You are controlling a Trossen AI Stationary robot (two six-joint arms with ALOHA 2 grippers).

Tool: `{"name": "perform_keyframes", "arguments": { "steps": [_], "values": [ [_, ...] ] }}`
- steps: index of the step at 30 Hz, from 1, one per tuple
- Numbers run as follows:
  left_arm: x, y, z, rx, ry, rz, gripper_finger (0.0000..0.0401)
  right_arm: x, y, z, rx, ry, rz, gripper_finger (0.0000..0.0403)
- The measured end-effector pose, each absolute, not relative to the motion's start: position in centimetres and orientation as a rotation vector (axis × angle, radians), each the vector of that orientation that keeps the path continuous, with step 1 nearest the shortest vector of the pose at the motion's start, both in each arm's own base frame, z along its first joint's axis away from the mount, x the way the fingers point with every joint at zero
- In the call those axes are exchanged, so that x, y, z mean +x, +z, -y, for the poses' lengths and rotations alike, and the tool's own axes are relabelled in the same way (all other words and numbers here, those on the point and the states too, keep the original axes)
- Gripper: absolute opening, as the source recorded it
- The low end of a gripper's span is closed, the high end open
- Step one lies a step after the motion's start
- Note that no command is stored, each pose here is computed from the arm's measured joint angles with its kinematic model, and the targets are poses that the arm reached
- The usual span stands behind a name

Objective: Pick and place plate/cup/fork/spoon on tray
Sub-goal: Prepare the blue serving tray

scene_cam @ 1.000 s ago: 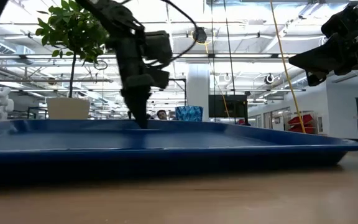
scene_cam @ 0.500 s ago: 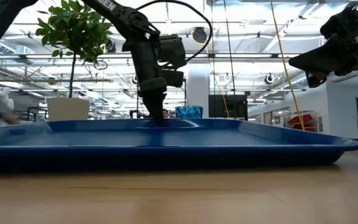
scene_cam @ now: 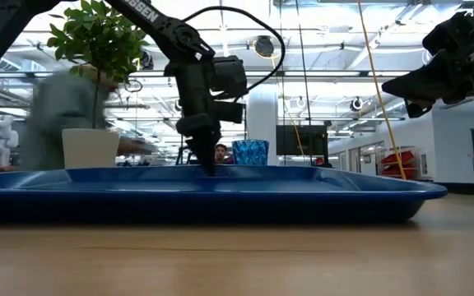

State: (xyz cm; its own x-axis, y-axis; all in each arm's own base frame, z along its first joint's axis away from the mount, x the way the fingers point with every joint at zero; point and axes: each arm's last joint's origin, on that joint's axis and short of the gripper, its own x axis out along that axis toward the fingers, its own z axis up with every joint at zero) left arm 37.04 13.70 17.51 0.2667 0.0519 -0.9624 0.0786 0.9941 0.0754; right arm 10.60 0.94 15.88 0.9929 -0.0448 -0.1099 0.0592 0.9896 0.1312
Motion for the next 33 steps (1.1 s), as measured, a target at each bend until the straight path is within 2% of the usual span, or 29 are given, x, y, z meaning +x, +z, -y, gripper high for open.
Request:
{"name": "perform_keyframes", "arguments": {
  "steps": [8,16,29,33],
  "values": [
    [37.3,18.2,-13.8,0.204,-0.079,-1.297,0.0044,10.6,15.8,-0.9,0.140,-0.053,-0.111,0.0000],
    [38.7,21.0,-14.6,0.220,0.030,-1.213,0.0044,10.6,15.8,-1.0,0.169,-0.054,-0.113,0.0000],
    [39.0,21.2,-14.7,0.197,0.082,-1.179,0.0044,10.6,15.8,-1.0,0.184,-0.026,-0.118,0.0000],
    [39.0,21.2,-14.7,0.192,0.091,-1.186,0.0073,10.6,15.8,-1.0,0.184,-0.026,-0.118,0.0000]
  ]
}}
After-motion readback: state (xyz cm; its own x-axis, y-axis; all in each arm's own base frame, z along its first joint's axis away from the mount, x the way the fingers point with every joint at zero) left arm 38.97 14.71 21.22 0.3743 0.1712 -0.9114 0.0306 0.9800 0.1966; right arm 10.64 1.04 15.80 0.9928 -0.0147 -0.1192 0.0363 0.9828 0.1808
